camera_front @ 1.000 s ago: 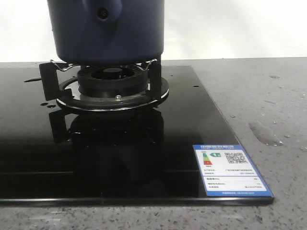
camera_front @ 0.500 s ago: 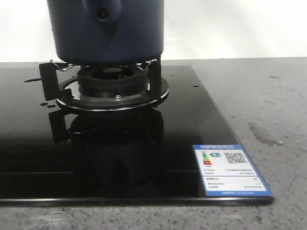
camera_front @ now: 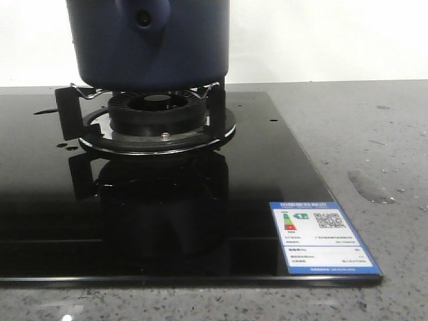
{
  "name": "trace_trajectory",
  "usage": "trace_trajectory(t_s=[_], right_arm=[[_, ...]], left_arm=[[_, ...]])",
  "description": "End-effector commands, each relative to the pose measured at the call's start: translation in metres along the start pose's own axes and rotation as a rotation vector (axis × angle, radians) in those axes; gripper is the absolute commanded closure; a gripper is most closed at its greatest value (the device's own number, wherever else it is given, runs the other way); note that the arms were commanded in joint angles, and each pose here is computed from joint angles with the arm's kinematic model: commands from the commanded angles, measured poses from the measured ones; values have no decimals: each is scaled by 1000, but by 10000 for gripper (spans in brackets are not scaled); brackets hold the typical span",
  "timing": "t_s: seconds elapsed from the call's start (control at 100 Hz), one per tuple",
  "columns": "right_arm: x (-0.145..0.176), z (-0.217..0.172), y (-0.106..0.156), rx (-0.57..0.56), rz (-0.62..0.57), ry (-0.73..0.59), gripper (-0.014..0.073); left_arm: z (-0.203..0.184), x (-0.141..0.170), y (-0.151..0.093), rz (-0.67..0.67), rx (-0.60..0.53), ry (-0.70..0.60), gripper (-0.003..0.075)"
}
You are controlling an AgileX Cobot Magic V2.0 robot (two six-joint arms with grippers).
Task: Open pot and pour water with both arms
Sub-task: 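Carry the bowl back and set it on the counter with the right gripper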
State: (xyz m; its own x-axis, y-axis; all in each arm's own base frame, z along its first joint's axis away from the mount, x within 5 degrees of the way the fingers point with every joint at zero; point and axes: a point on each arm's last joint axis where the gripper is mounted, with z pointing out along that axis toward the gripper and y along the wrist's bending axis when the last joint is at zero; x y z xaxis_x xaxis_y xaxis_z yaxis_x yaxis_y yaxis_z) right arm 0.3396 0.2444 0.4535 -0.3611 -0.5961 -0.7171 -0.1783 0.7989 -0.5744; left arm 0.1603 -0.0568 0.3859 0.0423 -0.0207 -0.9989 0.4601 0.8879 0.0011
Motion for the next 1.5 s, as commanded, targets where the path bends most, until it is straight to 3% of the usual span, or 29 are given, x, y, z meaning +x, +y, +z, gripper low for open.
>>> trace_trajectory(t_s=[0.0,0.17,0.37,0.59,0.8,1.04,1.2,1.49], right_arm=[[-5,-27,-60,34,160,-50,638],[20,-32,-126,-90,394,27,638],[62,-28,-171,-262,573,153,638],[118,-31,-191,-204,609,309,638],[195,-34,-190,-144,739,361,638],[276,-15,-155,-152,832,514,638],[297,-6,-137,-171,851,556,638],[305,0,-130,-185,863,585,612]], left_arm=[[-2,-13,-3,-30,22,-47,426],[0,-13,-7,-30,71,-46,426],[18,-17,-10,-72,164,-37,426],[48,-29,-19,4,268,-40,426],[79,-28,-30,33,362,-21,426],[112,-19,-27,-10,392,16,426],[130,-7,-26,-37,419,50,426],[140,5,-25,-39,420,81,426]])
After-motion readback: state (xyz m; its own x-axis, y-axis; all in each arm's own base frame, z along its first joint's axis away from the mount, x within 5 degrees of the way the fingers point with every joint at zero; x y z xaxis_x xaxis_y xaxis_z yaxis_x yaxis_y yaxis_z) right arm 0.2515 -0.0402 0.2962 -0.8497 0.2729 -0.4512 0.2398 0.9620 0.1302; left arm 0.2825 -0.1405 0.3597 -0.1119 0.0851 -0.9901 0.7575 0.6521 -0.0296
